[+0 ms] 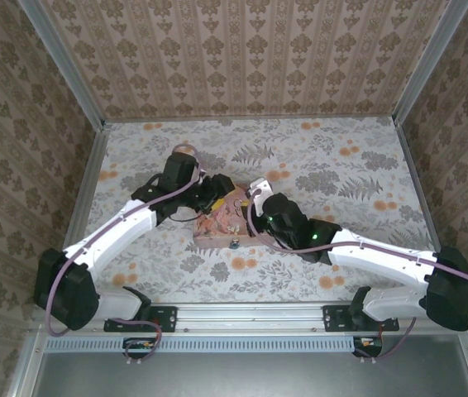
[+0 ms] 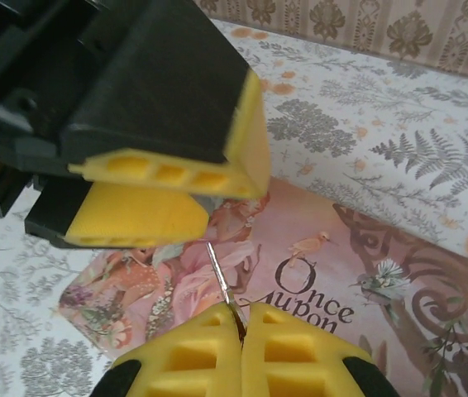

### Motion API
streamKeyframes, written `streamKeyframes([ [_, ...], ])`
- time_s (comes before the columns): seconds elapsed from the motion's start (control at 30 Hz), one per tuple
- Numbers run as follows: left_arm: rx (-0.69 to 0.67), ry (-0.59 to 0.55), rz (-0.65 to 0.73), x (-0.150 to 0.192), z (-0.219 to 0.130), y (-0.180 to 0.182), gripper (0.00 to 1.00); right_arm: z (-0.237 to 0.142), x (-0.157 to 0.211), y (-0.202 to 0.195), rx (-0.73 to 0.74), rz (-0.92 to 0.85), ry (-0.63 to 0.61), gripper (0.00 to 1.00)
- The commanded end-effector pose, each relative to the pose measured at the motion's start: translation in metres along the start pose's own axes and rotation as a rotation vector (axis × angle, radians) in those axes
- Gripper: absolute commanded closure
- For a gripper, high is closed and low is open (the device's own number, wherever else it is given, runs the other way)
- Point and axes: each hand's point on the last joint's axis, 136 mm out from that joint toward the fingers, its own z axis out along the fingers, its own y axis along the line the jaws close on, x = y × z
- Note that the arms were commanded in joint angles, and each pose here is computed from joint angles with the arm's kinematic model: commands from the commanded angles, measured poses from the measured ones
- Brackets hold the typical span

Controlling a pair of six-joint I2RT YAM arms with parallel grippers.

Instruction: Unlock the padlock with the key

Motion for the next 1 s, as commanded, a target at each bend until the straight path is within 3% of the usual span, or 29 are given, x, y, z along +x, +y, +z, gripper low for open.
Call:
streamKeyframes([
  [0.0,0.034,0.002,-0.02,0.001,0.002,-0.017,0.42,0.005,-0.005,-0.007,0.088,-0.095,0.006,1.0],
  [0.33,0.036,0.01,-0.044,0.006,0.014,-0.017,0.5,0.011,-0.002,-0.003,0.09,-0.104,0.012,1.0],
  [0.97,0.047,0.03,-0.038,0.013,0.024,-0.021,0.89,0.013,-0.002,0.001,0.073,-0.083,0.014,1.0],
])
